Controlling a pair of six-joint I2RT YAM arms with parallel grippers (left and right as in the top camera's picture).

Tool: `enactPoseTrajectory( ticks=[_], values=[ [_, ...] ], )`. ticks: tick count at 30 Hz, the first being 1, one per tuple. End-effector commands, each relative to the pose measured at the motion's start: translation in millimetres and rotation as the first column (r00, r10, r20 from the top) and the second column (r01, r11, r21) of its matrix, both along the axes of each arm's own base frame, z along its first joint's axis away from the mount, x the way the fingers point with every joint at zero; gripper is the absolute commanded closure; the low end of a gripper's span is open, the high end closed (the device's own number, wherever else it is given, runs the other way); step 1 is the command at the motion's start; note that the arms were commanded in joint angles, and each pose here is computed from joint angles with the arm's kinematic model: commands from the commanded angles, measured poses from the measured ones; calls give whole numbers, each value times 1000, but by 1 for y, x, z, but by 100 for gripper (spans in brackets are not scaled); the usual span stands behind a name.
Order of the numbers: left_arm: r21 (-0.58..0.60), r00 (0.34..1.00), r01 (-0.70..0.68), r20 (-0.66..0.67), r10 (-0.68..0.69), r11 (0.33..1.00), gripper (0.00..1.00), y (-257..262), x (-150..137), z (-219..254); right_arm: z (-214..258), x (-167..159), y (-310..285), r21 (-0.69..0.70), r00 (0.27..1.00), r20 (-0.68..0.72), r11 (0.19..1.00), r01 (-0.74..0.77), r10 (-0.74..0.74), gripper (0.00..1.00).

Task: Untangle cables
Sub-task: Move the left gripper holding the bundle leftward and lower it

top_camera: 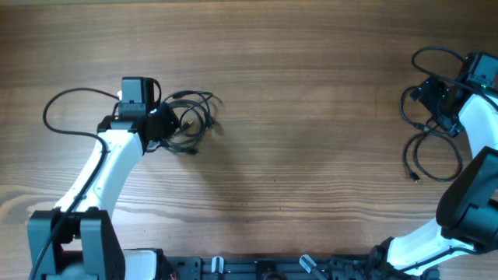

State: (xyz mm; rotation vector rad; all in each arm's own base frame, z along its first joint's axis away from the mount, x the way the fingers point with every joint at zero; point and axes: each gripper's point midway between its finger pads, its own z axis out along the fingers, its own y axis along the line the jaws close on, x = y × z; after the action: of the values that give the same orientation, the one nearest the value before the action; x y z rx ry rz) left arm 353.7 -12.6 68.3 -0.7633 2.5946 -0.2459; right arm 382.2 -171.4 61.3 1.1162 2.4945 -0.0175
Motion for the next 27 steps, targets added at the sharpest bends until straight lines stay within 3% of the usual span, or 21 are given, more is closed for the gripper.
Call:
enactPoseTrajectory(
  ticks=[1, 11, 13, 18, 27],
  values=[
    [53, 992, -114, 53, 112, 992, 96, 24, 12, 16, 9, 6, 0, 6, 999, 32, 1000, 3, -4, 0],
    [78, 996, -68, -46, 72, 995, 92, 9, 21, -42, 9, 6, 0, 7, 999, 33, 1000, 4, -4, 0],
    [92, 997, -68, -40, 72, 993, 72, 9, 26, -50, 9, 6, 0, 6, 999, 33, 1000, 3, -4, 0],
    [118, 996, -86, 11, 85, 989, 73, 13, 38, -44, 9, 6, 0, 7, 999, 32, 1000, 3, -4, 0],
    [126, 996, -78, -41, 84, 989, 77, 13, 31, -35, 9, 6, 0, 7, 999, 33, 1000, 4, -4, 0]
  ],
)
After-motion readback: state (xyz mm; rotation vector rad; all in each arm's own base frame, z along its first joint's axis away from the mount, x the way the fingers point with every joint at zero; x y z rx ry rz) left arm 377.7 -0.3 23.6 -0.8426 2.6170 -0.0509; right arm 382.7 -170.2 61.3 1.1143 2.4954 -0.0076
